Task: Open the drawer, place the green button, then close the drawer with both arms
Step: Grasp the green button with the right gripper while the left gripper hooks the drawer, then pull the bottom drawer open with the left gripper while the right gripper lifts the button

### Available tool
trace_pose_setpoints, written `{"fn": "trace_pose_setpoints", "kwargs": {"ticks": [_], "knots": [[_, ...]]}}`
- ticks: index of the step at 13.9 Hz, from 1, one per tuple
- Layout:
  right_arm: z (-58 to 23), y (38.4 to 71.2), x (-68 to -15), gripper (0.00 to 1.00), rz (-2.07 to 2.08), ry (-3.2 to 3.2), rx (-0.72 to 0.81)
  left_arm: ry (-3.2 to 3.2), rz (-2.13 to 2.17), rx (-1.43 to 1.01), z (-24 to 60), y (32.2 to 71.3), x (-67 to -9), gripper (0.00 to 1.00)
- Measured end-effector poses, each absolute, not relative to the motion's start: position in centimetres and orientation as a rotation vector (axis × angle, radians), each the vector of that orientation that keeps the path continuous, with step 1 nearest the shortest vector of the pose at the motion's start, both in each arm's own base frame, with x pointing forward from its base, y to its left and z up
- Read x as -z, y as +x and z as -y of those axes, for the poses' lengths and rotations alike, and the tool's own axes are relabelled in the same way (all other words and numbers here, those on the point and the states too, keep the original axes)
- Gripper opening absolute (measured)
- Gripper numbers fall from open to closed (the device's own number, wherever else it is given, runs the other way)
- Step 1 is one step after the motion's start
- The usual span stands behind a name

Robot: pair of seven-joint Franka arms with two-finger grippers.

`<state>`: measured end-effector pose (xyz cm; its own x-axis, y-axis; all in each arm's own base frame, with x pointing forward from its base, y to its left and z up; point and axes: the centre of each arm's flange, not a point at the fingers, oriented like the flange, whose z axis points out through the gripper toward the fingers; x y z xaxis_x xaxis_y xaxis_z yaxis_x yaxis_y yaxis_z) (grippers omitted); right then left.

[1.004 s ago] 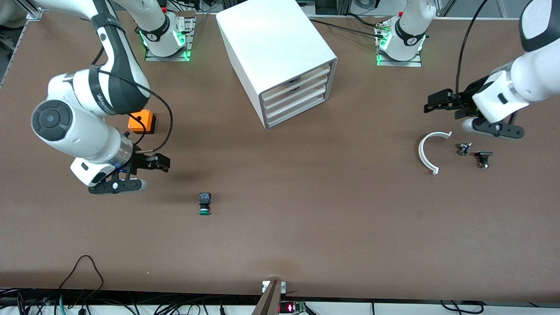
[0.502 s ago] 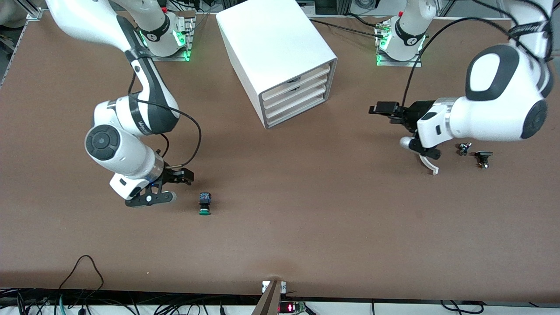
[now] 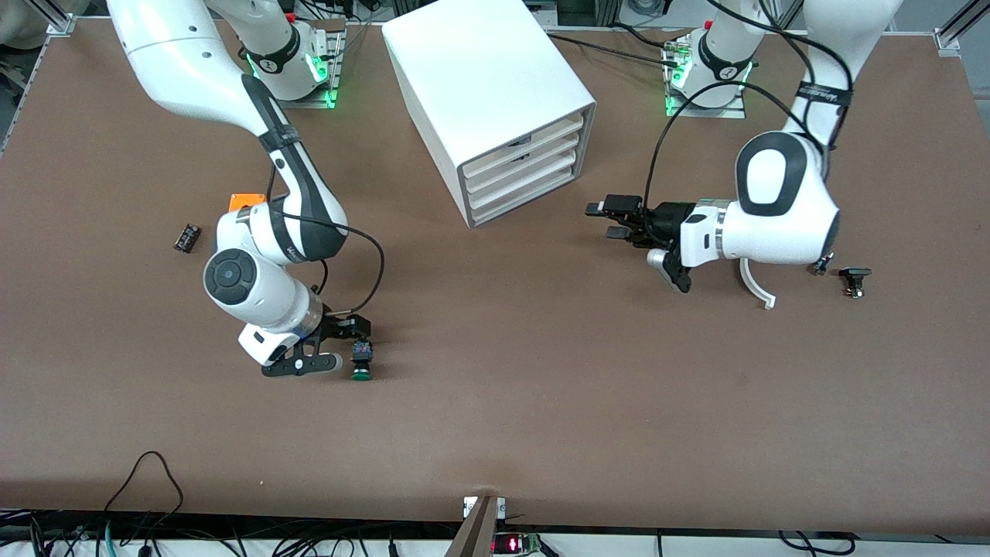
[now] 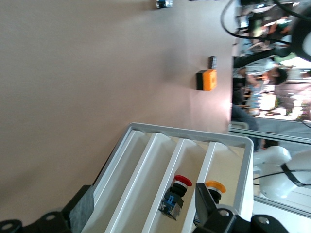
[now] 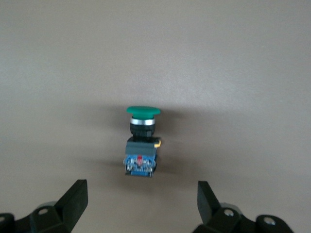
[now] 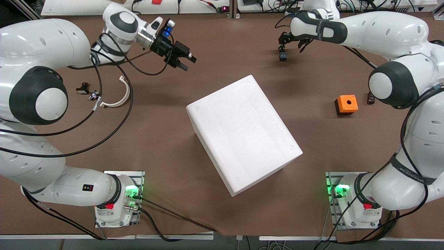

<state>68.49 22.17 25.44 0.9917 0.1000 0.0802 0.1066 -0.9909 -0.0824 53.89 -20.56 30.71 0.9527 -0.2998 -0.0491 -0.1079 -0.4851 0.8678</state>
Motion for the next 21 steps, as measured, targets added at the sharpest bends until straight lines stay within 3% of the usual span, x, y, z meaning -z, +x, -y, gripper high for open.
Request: {"fn": "trace_pose_setpoints", "kwargs": {"ticks": [6,8,9,11,12,15,16,18,20,21], "knots": [[-22.5,67.7,-19.7,1.0,0.143,-3.039,0.193,1.832,0.215,0.149,21.6,48.0,-19.5,0.89],[-22.5,67.6,-18.5,1.0,0.109,-3.039,0.198,1.798,0.206,0.165,22.7,46.1,-16.9,0.75],[-22.6,67.5,-18.2,1.0,0.092,-3.039,0.196,1.787,0.205,0.181,23.4,45.4,-16.3,0.75],[-23.0,67.4,-18.0,0.98,0.077,-3.038,0.196,1.776,0.212,0.209,24.2,44.4,-15.7,0.6],[-23.1,67.4,-18.0,0.96,0.074,-3.037,0.197,1.77,0.218,0.224,24.8,43.8,-15.4,0.59],[-23.1,67.4,-18.0,0.82,0.068,-3.036,0.2,1.76,0.229,0.255,25.6,42.5,-14.3,0.58],[-23.1,67.4,-18.0,0.7,0.067,-3.036,0.2,1.758,0.233,0.263,25.8,42.1,-13.8,0.56],[-23.1,67.4,-18.1,0.65,0.066,-3.036,0.201,1.757,0.24,0.282,26.4,41.3,-13.1,0.55],[-23.1,67.4,-18.1,0.41,0.066,-3.036,0.201,1.762,0.245,0.301,26.8,40.6,-12.6,0.52],[-23.1,67.4,-18.1,0.41,0.066,-3.036,0.202,1.762,0.247,0.312,27.1,40.1,-12.3,0.52]]}}
